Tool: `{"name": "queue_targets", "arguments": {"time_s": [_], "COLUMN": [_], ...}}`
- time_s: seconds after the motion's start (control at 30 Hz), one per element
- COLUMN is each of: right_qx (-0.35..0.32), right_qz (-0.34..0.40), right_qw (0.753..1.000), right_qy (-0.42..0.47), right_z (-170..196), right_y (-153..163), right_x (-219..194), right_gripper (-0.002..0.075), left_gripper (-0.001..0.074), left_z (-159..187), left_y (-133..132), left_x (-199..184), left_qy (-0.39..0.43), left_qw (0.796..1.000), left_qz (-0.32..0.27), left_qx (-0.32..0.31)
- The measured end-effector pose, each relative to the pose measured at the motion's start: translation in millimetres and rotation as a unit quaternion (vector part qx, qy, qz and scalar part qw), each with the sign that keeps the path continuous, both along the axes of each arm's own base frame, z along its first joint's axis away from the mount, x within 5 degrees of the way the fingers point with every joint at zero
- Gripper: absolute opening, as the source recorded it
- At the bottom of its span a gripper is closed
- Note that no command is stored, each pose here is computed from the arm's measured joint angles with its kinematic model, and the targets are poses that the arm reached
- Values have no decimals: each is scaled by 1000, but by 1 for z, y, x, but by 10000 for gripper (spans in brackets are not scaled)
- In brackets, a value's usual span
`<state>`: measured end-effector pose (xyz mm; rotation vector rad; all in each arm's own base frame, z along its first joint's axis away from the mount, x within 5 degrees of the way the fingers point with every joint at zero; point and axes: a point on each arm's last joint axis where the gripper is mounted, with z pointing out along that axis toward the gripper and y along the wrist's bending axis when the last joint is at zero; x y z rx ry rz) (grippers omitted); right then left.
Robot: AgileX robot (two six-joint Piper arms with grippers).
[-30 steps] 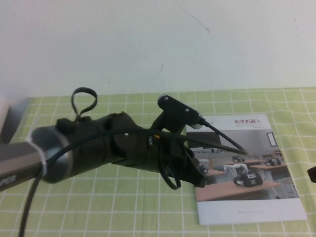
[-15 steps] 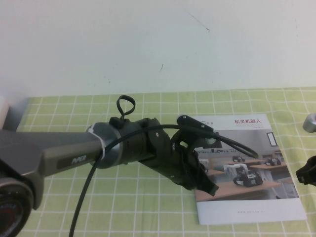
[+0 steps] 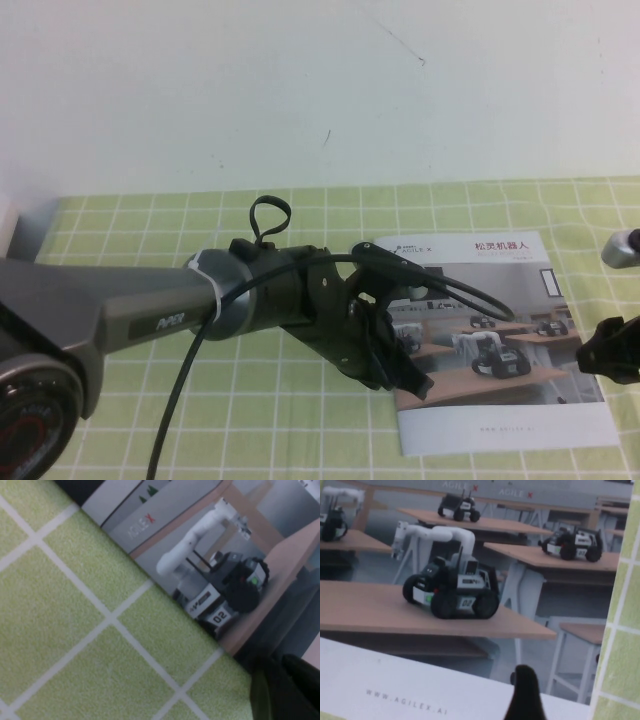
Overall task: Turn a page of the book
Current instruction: Open the closed book
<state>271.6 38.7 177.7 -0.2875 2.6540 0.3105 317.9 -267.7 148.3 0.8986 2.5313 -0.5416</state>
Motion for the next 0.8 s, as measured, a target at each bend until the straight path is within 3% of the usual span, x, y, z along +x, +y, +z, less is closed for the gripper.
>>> {"name": "queue_targets", "arguments": {"time_s": [0.27,0.8], "right_qx": [0,29], "right_qz": [-17,-7], "right_qw": [999,999], "right_qy": [35,41], "right_z": [-28,-45], "right_y": [0,6], "right_x": [8,28], "right_gripper": [493,492], "left_gripper": [-4,-4], "left_z": [0,0], "left_y": [0,0], "left_x": [0,0], "left_qy": [1,2], "left_qw": [1000,1000], "left_qz": [0,1], "left_qx": [0,0]}}
